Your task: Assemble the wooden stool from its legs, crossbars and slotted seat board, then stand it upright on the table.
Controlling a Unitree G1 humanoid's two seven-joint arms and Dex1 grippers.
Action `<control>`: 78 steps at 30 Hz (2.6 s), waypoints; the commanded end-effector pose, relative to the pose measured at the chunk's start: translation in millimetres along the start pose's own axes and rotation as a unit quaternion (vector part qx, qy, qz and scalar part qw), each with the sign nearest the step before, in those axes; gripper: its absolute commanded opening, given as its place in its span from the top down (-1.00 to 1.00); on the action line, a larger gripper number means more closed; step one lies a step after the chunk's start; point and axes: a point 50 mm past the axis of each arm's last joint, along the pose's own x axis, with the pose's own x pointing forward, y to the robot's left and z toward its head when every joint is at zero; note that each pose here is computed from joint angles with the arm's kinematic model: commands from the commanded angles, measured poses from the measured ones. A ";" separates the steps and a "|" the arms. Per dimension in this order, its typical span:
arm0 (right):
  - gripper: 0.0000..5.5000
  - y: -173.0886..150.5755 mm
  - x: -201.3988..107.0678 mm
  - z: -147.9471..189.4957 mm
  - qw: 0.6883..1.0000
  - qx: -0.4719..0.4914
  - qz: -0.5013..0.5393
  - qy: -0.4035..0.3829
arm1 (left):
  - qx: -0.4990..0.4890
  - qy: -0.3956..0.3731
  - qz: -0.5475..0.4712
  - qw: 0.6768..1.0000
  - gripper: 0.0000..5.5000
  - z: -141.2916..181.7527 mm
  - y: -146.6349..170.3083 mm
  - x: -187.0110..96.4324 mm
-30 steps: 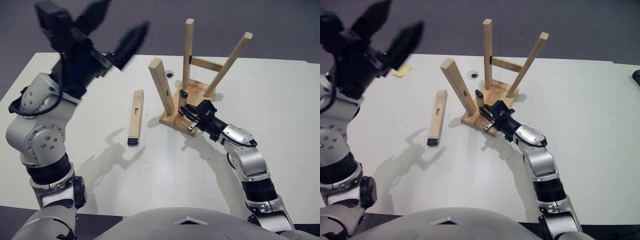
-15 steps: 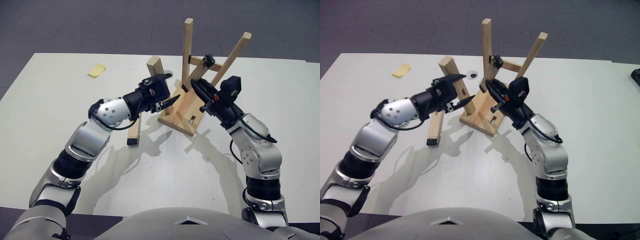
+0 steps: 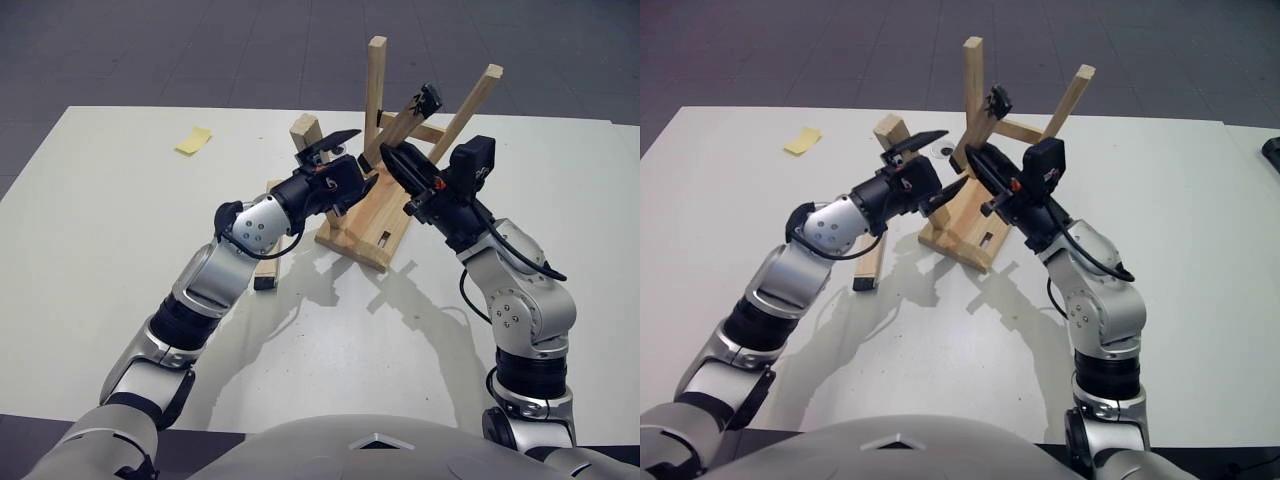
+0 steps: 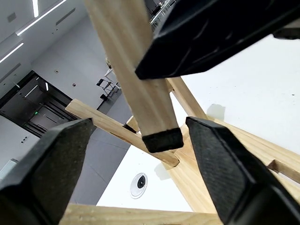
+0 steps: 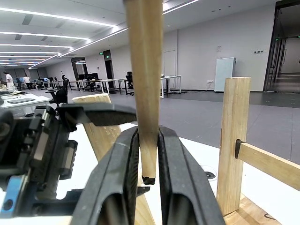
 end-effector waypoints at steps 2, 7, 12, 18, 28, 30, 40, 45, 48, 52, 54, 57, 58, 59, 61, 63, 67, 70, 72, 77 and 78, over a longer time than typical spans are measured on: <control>0.84 2.5 0.5 2.1 1.000 -0.004 0.005 -0.001 | 0.009 -0.001 0.003 1.000 -0.31 -1.5 1.3 5.6; 0.84 3.5 1.3 2.0 1.000 -0.003 0.007 -0.001 | 0.020 0.002 -0.005 1.000 -0.04 -5.1 -1.1 9.8; 0.84 4.5 1.1 1.8 1.000 -0.002 0.009 -0.002 | 0.041 0.005 -0.010 0.999 0.28 -9.1 -2.4 12.2; 0.85 4.6 -1.0 2.4 1.000 -0.002 0.013 0.000 | 0.084 0.000 -0.013 0.996 0.52 -11.4 2.3 11.1; 0.85 4.5 -8.9 -0.5 0.999 -0.016 0.023 0.025 | 0.169 -0.026 -0.005 0.985 0.52 -8.0 21.7 12.0; 0.85 4.8 -12.4 -0.8 0.998 -0.027 0.032 0.038 | 0.182 -0.033 -0.004 0.983 0.52 -6.4 23.4 12.4; 0.29 -2.3 -30.6 1.9 0.989 -0.086 0.068 0.100 | 0.206 -0.037 0.037 0.977 0.52 -4.3 32.5 13.5; -0.01 -7.7 -40.2 25.2 0.983 -0.130 0.075 0.106 | 0.257 -0.021 0.044 0.965 0.52 -10.7 34.8 12.3; -0.19 -7.9 -42.2 35.5 0.981 -0.143 0.078 0.104 | 0.276 -0.014 0.042 0.960 0.52 -14.3 34.4 11.6; -0.42 -7.5 -38.4 42.1 0.982 -0.147 0.072 0.092 | 0.288 -0.014 0.034 0.957 0.52 -16.0 27.5 12.4; -0.53 -6.6 -35.7 42.9 0.984 -0.143 0.068 0.085 | 0.290 -0.016 0.031 0.956 0.52 -15.9 24.5 13.1; -0.70 -6.5 -32.6 42.6 0.985 -0.139 0.060 0.079 | 0.291 -0.020 0.027 0.956 0.52 -14.9 20.5 13.7; -0.75 -6.6 -31.8 42.9 0.986 -0.137 0.057 0.076 | 0.291 -0.021 0.025 0.956 0.52 -14.7 19.1 13.6; -0.80 -6.5 -31.4 43.1 0.986 -0.136 0.056 0.074 | 0.291 -0.021 0.023 0.956 0.52 -14.7 17.7 13.4; -0.71 -6.1 -30.9 43.2 0.987 -0.132 0.056 0.072 | 0.292 -0.021 0.019 0.956 0.52 -15.1 15.1 13.2; -0.59 -5.3 -30.2 42.4 0.987 -0.129 0.058 0.073 | 0.296 -0.021 0.015 0.955 0.52 -15.6 12.5 13.1; -0.35 -4.3 -29.1 41.2 0.988 -0.123 0.061 0.075 | 0.303 -0.019 0.009 0.953 0.52 -17.0 9.1 12.9; -0.19 -4.8 -29.1 39.9 0.988 -0.119 0.061 0.078 | 0.307 -0.018 0.008 0.952 0.52 -17.2 8.6 13.3; -0.10 -5.8 -29.3 38.3 0.988 -0.116 0.059 0.081 | 0.310 -0.018 0.009 0.950 0.52 -16.7 9.2 14.0; 0.15 -6.9 -30.1 36.7 0.988 -0.113 0.057 0.086 | 0.315 -0.016 0.013 0.949 0.52 -16.8 10.8 13.9; 0.23 -7.1 -30.1 36.4 0.988 -0.113 0.057 0.087 | 0.315 -0.015 0.013 0.949 0.52 -17.2 10.7 13.7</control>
